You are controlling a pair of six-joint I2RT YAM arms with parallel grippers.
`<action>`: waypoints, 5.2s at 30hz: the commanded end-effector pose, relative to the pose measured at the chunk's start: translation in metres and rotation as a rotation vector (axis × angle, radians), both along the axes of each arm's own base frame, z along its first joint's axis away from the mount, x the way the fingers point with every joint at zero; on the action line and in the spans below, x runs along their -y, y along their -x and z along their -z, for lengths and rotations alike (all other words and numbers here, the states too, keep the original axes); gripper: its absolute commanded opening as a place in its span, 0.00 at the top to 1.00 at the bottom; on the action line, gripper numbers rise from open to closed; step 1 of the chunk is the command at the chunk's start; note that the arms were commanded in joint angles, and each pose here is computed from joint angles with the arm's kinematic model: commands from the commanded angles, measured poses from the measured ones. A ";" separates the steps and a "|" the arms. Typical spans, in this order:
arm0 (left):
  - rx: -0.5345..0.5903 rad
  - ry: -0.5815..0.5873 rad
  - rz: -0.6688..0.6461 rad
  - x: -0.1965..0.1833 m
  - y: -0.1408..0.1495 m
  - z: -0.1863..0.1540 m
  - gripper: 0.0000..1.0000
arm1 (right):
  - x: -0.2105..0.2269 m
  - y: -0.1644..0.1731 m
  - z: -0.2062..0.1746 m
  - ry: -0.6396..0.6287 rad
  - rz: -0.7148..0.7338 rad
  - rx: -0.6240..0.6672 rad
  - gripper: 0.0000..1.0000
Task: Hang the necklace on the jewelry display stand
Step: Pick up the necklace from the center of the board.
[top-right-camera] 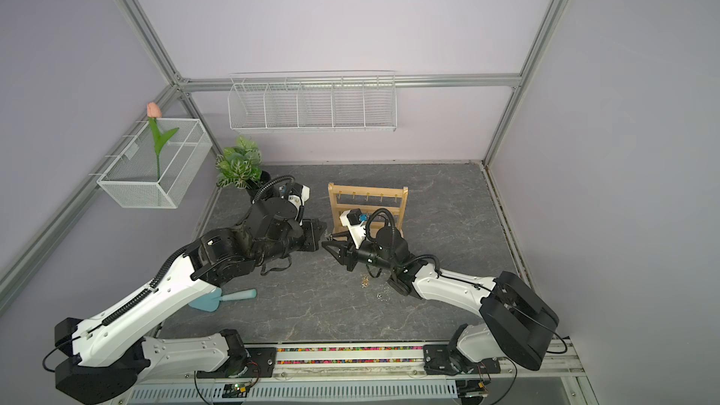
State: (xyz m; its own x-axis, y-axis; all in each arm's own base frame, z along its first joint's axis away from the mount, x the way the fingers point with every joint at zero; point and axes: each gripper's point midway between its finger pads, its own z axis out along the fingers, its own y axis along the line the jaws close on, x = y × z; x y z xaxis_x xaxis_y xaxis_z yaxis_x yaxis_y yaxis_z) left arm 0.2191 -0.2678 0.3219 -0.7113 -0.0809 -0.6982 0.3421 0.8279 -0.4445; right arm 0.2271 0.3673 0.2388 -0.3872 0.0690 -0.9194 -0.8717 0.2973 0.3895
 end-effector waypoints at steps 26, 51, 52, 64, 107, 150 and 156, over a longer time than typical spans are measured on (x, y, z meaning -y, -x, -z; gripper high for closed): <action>-0.001 0.047 -0.088 -0.013 -0.011 -0.010 1.00 | -0.007 0.015 -0.010 -0.093 -0.079 -0.008 0.78; -0.062 0.037 -0.098 -0.010 -0.016 0.012 1.00 | -0.010 0.022 -0.015 -0.144 -0.104 -0.045 0.90; -0.062 0.037 -0.098 -0.010 -0.016 0.012 1.00 | -0.011 0.022 -0.015 -0.145 -0.103 -0.046 0.91; -0.064 0.055 -0.094 -0.009 -0.015 0.010 1.00 | -0.016 0.019 -0.010 -0.148 -0.107 -0.071 0.79; -0.051 0.036 -0.167 -0.027 -0.020 0.014 1.00 | -0.014 0.025 -0.003 -0.138 -0.104 -0.092 0.88; -0.124 0.012 -0.174 -0.023 -0.021 0.040 0.68 | -0.020 0.030 -0.033 -0.178 -0.156 -0.184 0.93; -0.105 0.002 -0.198 -0.037 -0.022 0.036 0.60 | -0.019 0.025 -0.034 -0.124 -0.131 -0.245 0.93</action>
